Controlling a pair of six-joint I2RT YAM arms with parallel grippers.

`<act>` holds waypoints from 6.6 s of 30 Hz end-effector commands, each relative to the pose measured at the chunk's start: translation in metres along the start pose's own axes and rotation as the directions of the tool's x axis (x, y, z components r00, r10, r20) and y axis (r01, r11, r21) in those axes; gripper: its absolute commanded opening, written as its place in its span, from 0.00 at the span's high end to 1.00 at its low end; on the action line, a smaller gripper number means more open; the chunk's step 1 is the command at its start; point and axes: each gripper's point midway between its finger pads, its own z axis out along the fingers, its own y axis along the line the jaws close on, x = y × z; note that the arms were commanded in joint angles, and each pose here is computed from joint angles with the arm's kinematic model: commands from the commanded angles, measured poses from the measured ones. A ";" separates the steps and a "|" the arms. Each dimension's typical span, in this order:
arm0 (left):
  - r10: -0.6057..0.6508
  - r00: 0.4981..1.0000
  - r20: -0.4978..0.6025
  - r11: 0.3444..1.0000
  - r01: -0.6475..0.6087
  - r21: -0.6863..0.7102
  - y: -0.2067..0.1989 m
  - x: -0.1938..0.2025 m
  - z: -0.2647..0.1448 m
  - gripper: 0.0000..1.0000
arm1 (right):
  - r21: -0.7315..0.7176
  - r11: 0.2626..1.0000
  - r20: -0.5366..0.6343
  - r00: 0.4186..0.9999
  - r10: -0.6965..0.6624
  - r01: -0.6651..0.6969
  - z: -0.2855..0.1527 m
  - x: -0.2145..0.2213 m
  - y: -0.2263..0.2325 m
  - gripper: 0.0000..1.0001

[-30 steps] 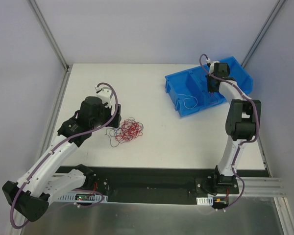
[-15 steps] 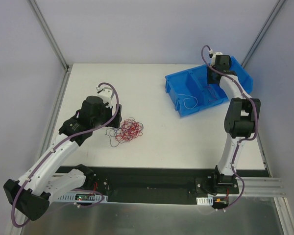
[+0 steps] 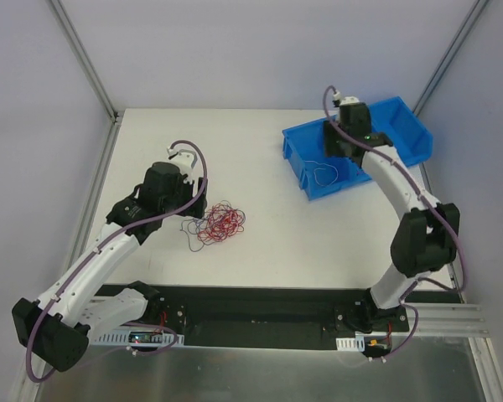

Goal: Untangle the cables

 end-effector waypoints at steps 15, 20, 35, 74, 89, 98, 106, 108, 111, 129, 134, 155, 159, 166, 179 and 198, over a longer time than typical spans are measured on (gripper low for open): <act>-0.117 0.982 -0.149 0.990 0.127 0.065 0.001 0.012 0.029 0.39 | -0.817 0.459 0.303 0.937 -0.175 0.350 -0.122 0.104 0.354 0.44; -0.120 0.981 -0.153 0.990 0.129 0.051 0.005 0.012 0.031 0.39 | -0.830 0.424 0.294 0.931 -0.217 0.362 -0.108 0.120 0.369 0.52; -0.125 0.979 -0.162 0.984 0.143 0.103 -0.003 0.010 0.028 0.37 | -0.756 0.491 0.324 0.899 -0.295 0.434 -0.068 0.132 0.378 0.64; -0.417 0.896 -0.153 0.839 0.444 0.314 -0.054 -0.014 0.003 0.12 | -0.916 0.295 0.343 0.915 0.214 0.274 -0.284 0.025 0.334 1.00; -0.587 0.788 -0.186 0.798 0.602 0.029 -0.021 0.020 0.073 0.11 | -0.904 0.117 0.423 0.814 0.397 0.412 -0.434 -0.010 0.256 1.00; -0.614 0.766 -0.189 0.786 0.616 -0.058 -0.008 0.050 0.081 0.12 | -0.741 0.429 0.665 0.652 0.364 0.517 -0.442 -0.045 0.197 1.00; -0.441 0.879 -0.182 0.811 0.477 0.338 -0.058 0.023 0.034 0.15 | -0.688 0.531 0.699 0.649 0.301 0.495 -0.423 -0.057 0.191 1.00; -0.376 0.903 -0.207 0.773 0.429 0.467 -0.084 0.022 0.019 0.19 | -0.685 0.544 0.695 0.658 0.289 0.485 -0.418 -0.060 0.193 1.00; -0.277 0.946 -0.165 0.735 0.320 0.598 -0.123 0.023 -0.002 0.25 | -0.679 0.577 0.689 0.667 0.285 0.454 -0.411 -0.069 0.191 0.99; -0.329 0.905 -0.269 0.680 0.425 0.597 -0.229 0.027 0.059 0.09 | -0.686 0.650 0.677 0.614 0.406 0.327 -0.437 -0.121 0.166 0.99; -0.428 0.835 -0.347 0.778 0.535 0.329 -0.179 0.044 0.121 0.16 | -0.672 0.662 0.709 0.547 0.445 0.332 -0.468 -0.146 0.149 1.00; -0.434 0.898 -0.073 0.787 0.417 0.453 -0.085 -0.052 0.012 0.03 | -0.309 0.949 0.743 0.639 0.199 0.064 -0.354 -0.102 0.036 1.00; -0.356 0.934 0.029 0.808 0.292 0.511 -0.090 -0.091 -0.030 0.01 | -0.230 0.973 0.698 0.696 0.167 -0.002 -0.322 -0.084 0.014 1.00; -0.219 0.958 0.184 0.867 0.105 0.487 -0.085 -0.141 -0.037 0.01 | -0.093 0.980 0.666 0.720 0.193 -0.177 -0.284 -0.090 -0.044 1.00; -0.026 0.992 0.120 0.925 -0.022 0.378 -0.068 -0.092 0.017 0.02 | -0.271 0.867 0.645 0.590 0.486 -0.418 -0.253 -0.160 -0.137 0.99; 0.043 0.999 0.008 0.963 -0.044 0.264 -0.049 -0.064 0.077 0.08 | -0.248 0.856 0.645 0.582 0.495 -0.454 -0.133 -0.230 -0.212 1.00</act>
